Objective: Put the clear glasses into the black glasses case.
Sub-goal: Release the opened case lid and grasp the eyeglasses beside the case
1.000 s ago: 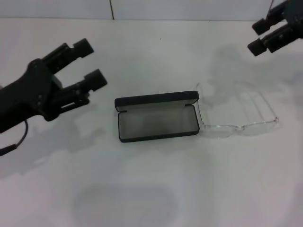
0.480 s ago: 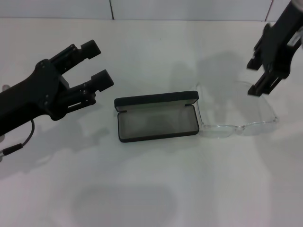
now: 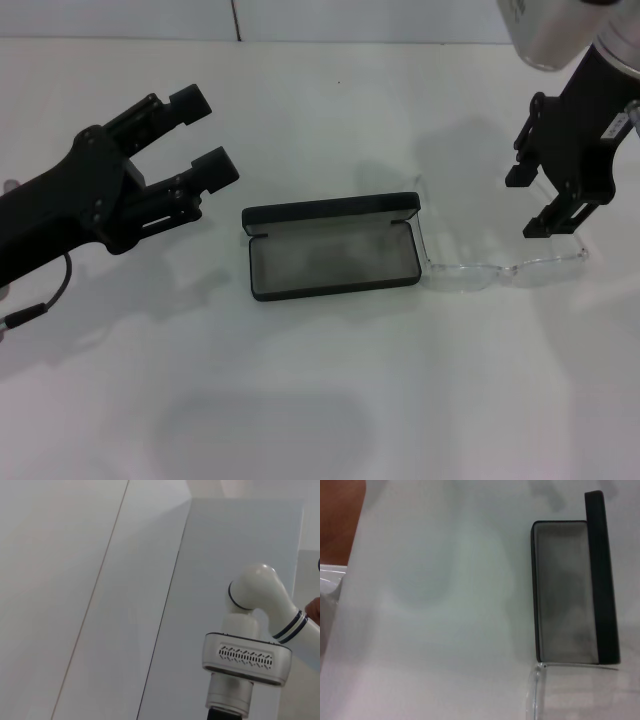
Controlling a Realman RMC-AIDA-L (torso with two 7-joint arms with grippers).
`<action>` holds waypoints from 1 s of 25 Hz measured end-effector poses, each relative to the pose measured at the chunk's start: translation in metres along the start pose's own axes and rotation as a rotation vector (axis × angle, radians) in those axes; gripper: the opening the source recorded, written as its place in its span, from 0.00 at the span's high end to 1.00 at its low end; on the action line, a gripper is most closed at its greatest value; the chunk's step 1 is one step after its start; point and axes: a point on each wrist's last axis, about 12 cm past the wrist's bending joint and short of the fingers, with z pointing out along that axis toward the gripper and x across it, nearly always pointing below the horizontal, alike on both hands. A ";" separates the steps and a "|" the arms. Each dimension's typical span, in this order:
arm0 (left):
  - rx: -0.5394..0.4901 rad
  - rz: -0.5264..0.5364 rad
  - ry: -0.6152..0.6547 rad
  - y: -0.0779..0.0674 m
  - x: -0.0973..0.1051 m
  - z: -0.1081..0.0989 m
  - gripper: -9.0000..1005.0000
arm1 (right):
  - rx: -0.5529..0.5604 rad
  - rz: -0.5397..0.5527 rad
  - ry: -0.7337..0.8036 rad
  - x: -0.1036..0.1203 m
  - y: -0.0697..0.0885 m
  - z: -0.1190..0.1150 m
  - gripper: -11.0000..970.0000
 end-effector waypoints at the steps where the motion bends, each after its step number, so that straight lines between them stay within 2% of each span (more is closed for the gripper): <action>1: -0.001 0.001 0.000 0.000 0.000 0.000 0.11 | -0.003 -0.007 0.000 0.001 0.000 0.003 0.44; 11: -0.009 0.008 0.002 0.000 0.001 0.000 0.11 | -0.049 -0.027 0.054 0.012 0.003 0.043 0.46; 25: -0.009 0.010 0.014 0.003 0.001 0.005 0.11 | -0.032 -0.039 0.078 0.017 0.000 0.085 0.50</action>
